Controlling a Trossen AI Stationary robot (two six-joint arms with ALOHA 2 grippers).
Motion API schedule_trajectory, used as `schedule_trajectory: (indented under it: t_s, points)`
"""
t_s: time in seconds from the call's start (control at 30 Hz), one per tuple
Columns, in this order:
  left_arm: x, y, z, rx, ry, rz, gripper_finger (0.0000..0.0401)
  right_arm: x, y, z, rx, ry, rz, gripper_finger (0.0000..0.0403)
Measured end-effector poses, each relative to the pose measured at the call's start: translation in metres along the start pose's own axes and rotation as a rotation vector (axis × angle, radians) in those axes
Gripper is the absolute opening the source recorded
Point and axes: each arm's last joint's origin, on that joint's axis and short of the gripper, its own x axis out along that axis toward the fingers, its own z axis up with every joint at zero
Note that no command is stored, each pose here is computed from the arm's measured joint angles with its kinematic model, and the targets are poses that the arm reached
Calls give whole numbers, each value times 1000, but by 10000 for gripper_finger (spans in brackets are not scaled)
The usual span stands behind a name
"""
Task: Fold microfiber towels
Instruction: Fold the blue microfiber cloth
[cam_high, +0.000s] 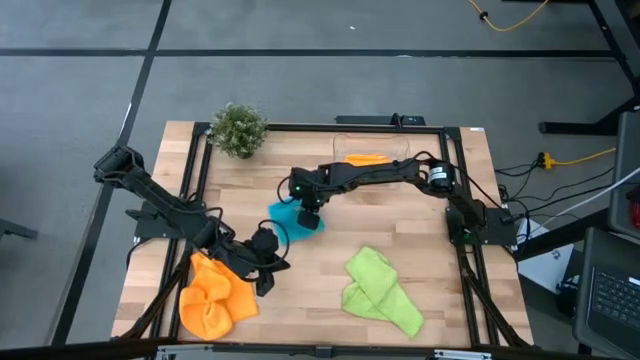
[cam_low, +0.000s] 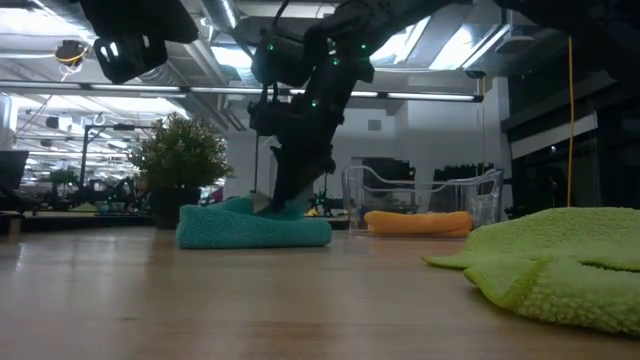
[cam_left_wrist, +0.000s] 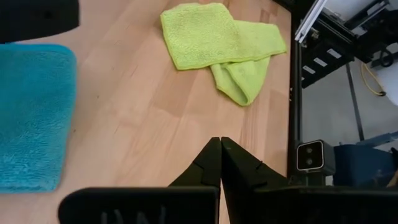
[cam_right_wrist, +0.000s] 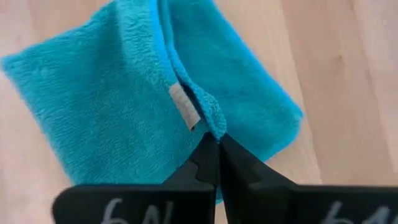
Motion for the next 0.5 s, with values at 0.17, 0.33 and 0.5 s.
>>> schedule_trajectory:
  t_s: [0.17, 0.33, 0.5]
  points:
    - [0, 0, 0, 1, 2, 1, 0, 0, -4, 4, 2, -45, -27, 6]
    - [0, 1, -1, 7, 12, 11, 0, -1, -4, 6, 8, -60, -28, 18]
    - [0, 2, -1, 8, 15, 14, 0, -1, -4, 6, 34, -61, -27, 88]
